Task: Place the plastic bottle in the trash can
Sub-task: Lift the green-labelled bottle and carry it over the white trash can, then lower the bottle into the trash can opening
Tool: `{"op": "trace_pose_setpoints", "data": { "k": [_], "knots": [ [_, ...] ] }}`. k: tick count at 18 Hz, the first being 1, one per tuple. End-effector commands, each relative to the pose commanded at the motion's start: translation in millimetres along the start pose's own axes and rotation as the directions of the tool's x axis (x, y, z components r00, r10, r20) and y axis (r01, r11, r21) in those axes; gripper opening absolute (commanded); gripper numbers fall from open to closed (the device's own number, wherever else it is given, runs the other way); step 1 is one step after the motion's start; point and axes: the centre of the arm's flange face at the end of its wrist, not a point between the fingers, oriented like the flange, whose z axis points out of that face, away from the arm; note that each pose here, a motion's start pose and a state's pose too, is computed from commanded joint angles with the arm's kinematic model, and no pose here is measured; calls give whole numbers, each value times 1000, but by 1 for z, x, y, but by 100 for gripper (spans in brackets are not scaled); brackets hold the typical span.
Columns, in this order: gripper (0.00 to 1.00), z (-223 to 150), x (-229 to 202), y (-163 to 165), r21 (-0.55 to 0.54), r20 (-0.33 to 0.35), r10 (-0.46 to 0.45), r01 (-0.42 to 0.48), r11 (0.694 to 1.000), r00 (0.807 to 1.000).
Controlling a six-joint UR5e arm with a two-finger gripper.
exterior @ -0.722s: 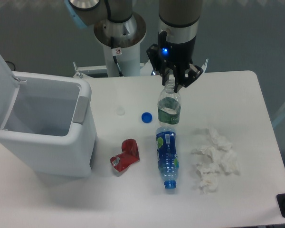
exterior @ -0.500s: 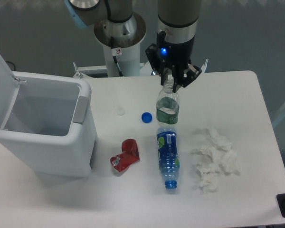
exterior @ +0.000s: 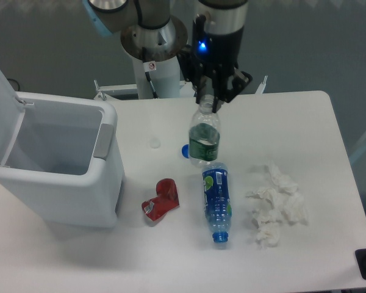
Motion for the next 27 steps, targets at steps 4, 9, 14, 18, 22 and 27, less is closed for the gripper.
{"op": "trace_pose_setpoints", "data": {
  "k": [4,9,14,18,22,27],
  "knots": [
    [0,-24,34,-2,116,-30,-73,76,990,997],
    [0,-43,59,-8,211,-84,-129,144,967,988],
    [0,-51,85,-3,276,-122,-140,170,946,983],
    [0,-42,101,-14,316,-170,-114,164,934,979],
    [0,-29,117,-23,304,-199,-80,139,942,977],
    [0,-9,140,-31,250,-213,-45,99,963,976]
  ]
}}
